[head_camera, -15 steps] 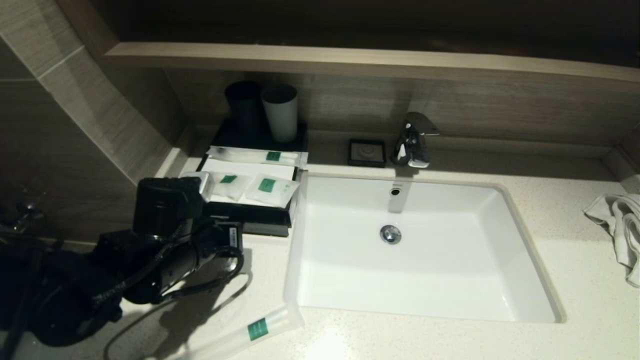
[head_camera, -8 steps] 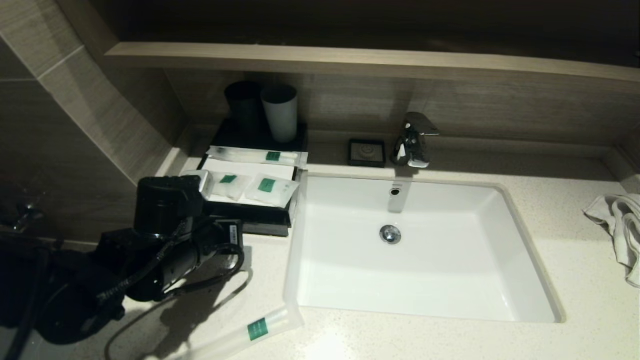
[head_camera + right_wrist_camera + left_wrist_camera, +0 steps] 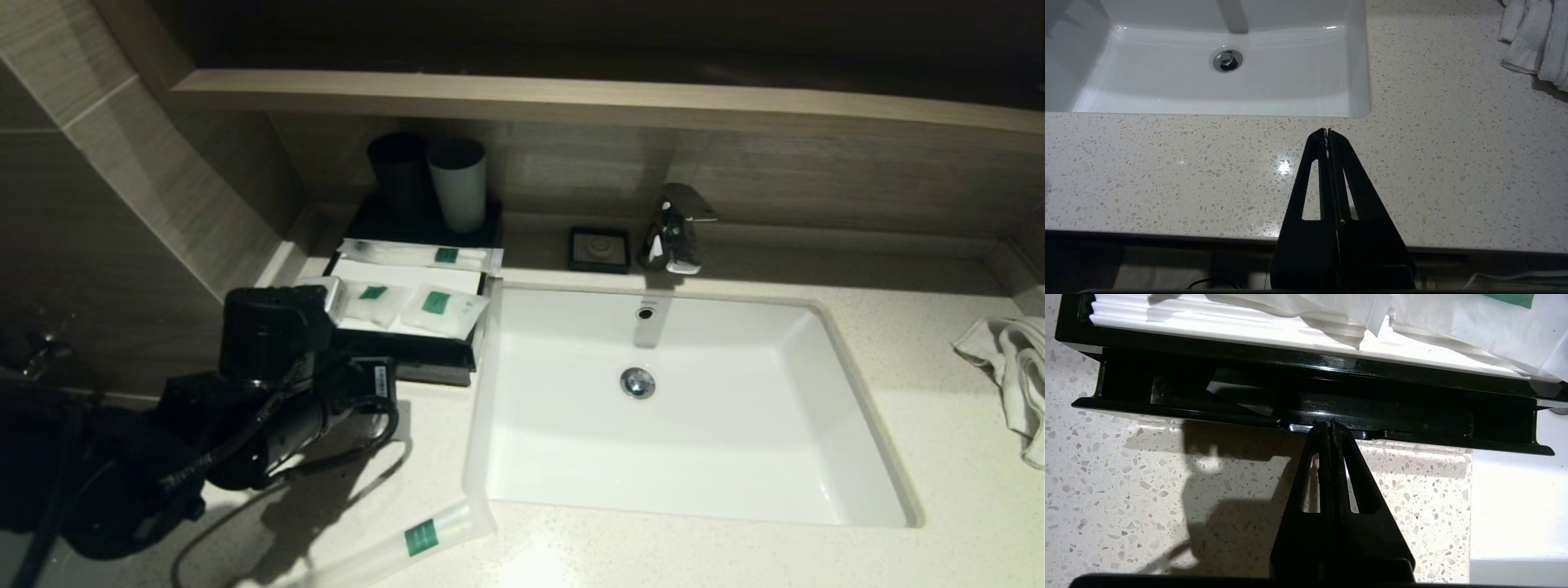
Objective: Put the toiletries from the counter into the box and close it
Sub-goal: Open the drawer
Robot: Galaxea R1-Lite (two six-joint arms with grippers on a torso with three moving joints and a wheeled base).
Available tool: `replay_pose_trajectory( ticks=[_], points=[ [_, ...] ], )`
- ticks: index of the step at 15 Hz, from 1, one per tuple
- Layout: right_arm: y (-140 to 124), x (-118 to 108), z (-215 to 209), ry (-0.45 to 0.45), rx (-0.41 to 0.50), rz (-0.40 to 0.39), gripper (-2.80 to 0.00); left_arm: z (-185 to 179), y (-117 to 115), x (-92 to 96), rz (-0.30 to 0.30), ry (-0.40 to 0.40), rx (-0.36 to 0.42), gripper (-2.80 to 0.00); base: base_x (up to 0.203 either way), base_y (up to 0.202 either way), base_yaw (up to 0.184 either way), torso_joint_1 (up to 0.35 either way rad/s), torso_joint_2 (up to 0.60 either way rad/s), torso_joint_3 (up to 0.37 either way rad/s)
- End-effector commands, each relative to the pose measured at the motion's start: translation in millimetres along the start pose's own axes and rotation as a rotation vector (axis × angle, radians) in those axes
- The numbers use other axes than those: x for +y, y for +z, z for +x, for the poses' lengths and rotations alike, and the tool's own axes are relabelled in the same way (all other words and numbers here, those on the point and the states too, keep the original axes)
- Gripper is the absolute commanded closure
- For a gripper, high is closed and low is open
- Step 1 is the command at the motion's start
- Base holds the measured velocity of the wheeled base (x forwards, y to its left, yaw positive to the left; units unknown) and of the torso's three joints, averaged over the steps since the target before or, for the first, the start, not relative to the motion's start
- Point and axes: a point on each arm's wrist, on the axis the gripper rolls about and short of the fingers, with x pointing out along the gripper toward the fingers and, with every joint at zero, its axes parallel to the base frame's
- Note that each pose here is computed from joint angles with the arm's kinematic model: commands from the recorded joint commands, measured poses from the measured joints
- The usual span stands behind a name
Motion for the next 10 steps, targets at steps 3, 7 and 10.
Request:
replay_pose_trajectory(
  ticks=[3,7,10],
  points=[
    [0.1,0.0,0.1,0.000,0.001,0.000,0.00,2.2,-0.3,0.6,-0.001,0.005,0.000,0.00,0.000,0.000,0.000,0.000,0.00,0.000],
    [0.1,0.0,0.1,0.000,0.001,0.000,0.00,3.2,1.5,1.7,-0.010,0.004,-0.024,0.00,0.000,0.000,0.000,0.000,0.00,0.000],
    [0.1,0.0,0.1,0.000,0.001,0.000,0.00,3.9,1.3,1.5,-0.010,0.001,-0.026,0.00,0.000,0.000,0.000,0.000,0.00,0.000]
  ],
)
